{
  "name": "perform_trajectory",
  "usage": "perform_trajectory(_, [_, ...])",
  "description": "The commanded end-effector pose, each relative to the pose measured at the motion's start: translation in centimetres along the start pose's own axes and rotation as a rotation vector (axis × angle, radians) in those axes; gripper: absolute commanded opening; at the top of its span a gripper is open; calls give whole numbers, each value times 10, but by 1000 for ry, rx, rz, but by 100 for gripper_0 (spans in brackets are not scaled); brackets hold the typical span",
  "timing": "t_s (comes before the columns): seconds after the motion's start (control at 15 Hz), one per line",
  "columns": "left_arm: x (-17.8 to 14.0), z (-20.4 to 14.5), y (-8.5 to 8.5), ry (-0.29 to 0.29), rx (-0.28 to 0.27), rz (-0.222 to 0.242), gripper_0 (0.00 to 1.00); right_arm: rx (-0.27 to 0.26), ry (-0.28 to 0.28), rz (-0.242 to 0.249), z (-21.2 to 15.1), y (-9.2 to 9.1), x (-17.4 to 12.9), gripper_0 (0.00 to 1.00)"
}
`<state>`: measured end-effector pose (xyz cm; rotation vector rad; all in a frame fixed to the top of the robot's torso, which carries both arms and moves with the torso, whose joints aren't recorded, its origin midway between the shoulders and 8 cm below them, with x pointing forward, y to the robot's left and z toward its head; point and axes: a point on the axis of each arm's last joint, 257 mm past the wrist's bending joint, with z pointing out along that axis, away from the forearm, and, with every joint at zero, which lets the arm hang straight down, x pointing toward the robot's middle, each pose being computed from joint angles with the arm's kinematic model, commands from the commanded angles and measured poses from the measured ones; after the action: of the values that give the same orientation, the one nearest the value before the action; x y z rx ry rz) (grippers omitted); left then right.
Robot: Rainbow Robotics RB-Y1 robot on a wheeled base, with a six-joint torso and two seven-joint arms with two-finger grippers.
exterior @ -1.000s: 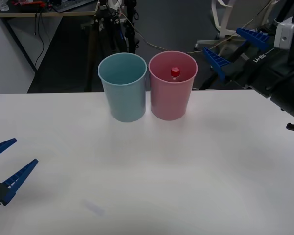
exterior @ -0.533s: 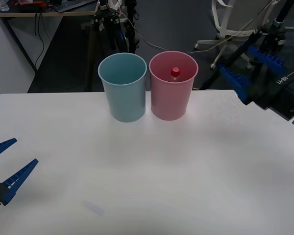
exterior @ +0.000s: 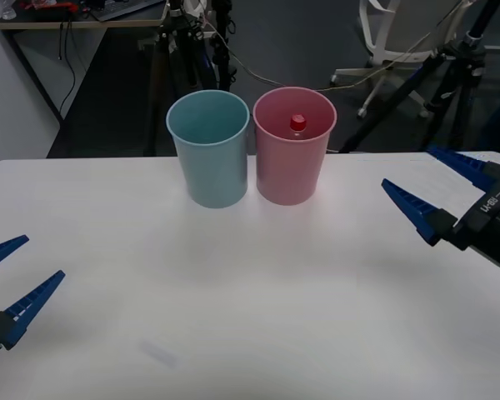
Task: Grasp the object on the table and drop it into the matching bin: aluminum can to the light blue bin, PET bottle to the pink bin.
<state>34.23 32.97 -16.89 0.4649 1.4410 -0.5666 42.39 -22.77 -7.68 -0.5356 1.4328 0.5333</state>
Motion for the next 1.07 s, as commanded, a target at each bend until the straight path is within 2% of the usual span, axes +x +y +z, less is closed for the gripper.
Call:
perform_trajectory(0.07, [0,0,0,0,0,0,100,-25,17,1,-13,12,17,100])
perform_trajectory(0.27, [0,0,0,0,0,0,100,-29,35,12,-32,23,37,100])
perform_trajectory(0.4, [0,0,0,0,0,0,100,-12,39,6,-42,25,46,100])
perform_trajectory(0.53, [0,0,0,0,0,0,100,7,45,22,-48,25,53,100])
perform_trajectory(0.73, [0,0,0,0,0,0,100,32,46,9,-54,23,58,100])
perform_trajectory(1.07, [0,0,0,0,0,0,100,35,58,25,-59,24,62,100])
